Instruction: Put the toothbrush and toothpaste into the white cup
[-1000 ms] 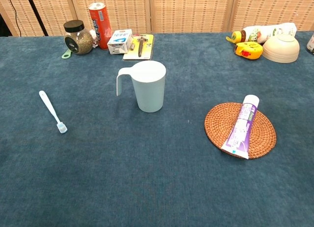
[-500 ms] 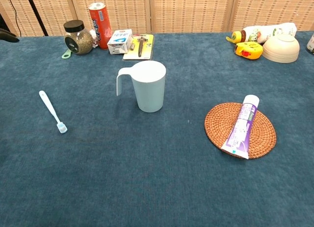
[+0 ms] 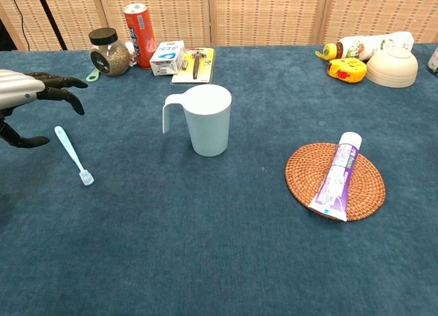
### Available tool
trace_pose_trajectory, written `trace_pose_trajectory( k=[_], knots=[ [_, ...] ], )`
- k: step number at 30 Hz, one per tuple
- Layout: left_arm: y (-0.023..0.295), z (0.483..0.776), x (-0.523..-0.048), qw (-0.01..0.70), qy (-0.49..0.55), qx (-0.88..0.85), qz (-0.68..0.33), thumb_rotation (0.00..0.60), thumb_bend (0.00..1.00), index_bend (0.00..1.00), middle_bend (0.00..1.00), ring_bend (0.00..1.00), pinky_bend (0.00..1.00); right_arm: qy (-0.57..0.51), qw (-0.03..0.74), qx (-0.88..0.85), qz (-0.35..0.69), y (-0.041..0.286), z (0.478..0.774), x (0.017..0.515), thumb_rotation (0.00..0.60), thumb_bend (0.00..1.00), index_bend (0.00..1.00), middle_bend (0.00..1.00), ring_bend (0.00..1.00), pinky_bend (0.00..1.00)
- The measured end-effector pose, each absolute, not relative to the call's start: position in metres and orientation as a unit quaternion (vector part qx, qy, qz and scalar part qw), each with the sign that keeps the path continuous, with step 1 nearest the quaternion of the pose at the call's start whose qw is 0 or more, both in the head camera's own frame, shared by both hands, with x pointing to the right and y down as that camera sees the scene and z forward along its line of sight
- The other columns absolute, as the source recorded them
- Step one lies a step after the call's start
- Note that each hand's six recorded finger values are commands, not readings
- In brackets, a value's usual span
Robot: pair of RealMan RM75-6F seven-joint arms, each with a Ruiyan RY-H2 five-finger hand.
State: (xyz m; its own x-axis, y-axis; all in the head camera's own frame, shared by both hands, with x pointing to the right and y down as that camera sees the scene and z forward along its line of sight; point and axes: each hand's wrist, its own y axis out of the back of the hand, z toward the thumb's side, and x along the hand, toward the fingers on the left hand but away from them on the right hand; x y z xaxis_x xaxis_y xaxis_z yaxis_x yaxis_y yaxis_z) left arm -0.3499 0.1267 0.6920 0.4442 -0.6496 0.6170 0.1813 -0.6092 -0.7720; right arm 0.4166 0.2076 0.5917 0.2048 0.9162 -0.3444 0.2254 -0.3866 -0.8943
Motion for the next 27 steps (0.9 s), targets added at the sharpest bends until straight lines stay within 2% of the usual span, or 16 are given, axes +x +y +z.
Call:
trace_pose_trajectory(
  k=[14, 22, 27],
  knots=[
    [0.135, 0.723, -0.357, 0.408, 0.153, -0.736, -0.517, 0.600, 0.37, 0.29, 0.00, 0.00, 0.00, -0.420, 0.356, -0.684, 0.479, 0.207, 0.595, 0.417, 0.600, 0.00, 0.00, 0.00, 0.00, 0.00],
    [0.139, 0.738, -0.345, 0.415, 0.164, -0.739, -0.505, 0.600, 0.37, 0.40, 0.00, 0.00, 0.00, -0.421, 0.355, -0.683, 0.480, 0.206, 0.594, 0.417, 0.600, 0.00, 0.00, 0.00, 0.00, 0.00],
    [0.140, 0.741, -0.341, 0.428, 0.169, -0.735, -0.498, 0.600, 0.37, 0.42, 0.00, 0.00, 0.00, -0.422, 0.354, -0.683, 0.480, 0.206, 0.594, 0.418, 0.600, 0.00, 0.00, 0.00, 0.00, 0.00]
  ],
)
